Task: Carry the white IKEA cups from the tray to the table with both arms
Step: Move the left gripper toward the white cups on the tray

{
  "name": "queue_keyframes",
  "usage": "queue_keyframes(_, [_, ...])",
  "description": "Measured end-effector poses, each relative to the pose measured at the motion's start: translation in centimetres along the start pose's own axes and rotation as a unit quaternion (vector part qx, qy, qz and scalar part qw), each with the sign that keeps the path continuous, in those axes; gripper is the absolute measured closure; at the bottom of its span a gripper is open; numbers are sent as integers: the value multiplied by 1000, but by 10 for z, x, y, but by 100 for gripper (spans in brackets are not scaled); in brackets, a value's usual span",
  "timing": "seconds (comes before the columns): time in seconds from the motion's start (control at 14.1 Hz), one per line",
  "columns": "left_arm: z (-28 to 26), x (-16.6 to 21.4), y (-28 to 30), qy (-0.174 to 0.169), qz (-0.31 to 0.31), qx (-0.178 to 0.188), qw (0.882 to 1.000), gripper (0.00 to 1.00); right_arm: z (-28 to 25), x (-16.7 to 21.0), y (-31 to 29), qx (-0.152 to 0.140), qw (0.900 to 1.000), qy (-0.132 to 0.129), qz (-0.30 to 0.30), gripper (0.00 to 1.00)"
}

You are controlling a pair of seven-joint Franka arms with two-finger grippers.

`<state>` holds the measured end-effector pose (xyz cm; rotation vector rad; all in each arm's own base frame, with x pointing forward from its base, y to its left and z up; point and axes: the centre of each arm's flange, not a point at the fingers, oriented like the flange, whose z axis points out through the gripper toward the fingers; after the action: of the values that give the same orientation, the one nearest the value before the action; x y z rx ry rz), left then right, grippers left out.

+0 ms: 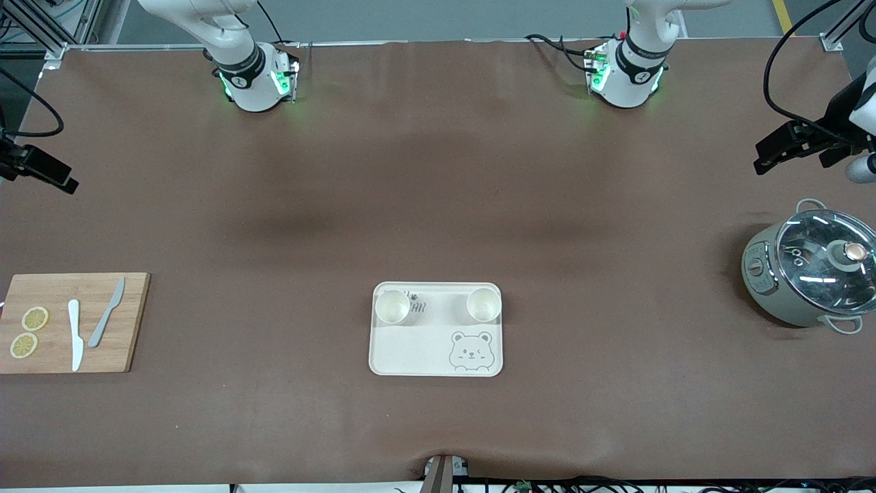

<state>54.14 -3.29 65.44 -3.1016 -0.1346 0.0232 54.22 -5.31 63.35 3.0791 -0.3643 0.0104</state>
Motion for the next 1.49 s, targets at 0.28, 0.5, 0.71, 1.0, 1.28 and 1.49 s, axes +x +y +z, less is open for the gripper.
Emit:
queue_keyframes(0.28, [0, 0, 0, 0, 0, 0, 1000, 0, 0, 0, 0, 0, 1000, -1, 0, 0])
queue_keyframes(0.5, [1, 0, 2, -1, 2, 0, 1000, 0, 1, 0, 1, 0, 1000, -1, 1, 0])
queue_keyframes(0.71, [2, 6, 2, -1, 1, 0, 1000, 0, 1, 0, 1, 0, 1000, -1, 1, 0])
queue_keyframes(1.0, [6, 10, 8, -4, 4, -1, 1000, 0, 1, 0, 1, 0, 1000, -2, 1, 0])
queue_keyframes(1.28, [32, 16, 59, -26, 4, 0, 1000, 0, 1, 0, 0, 0, 1000, -2, 0, 0])
queue_keyframes(1.49, [68, 39, 96, -24, 11, -23, 999, 0, 0, 0, -2, 0, 1000, -1, -1, 0])
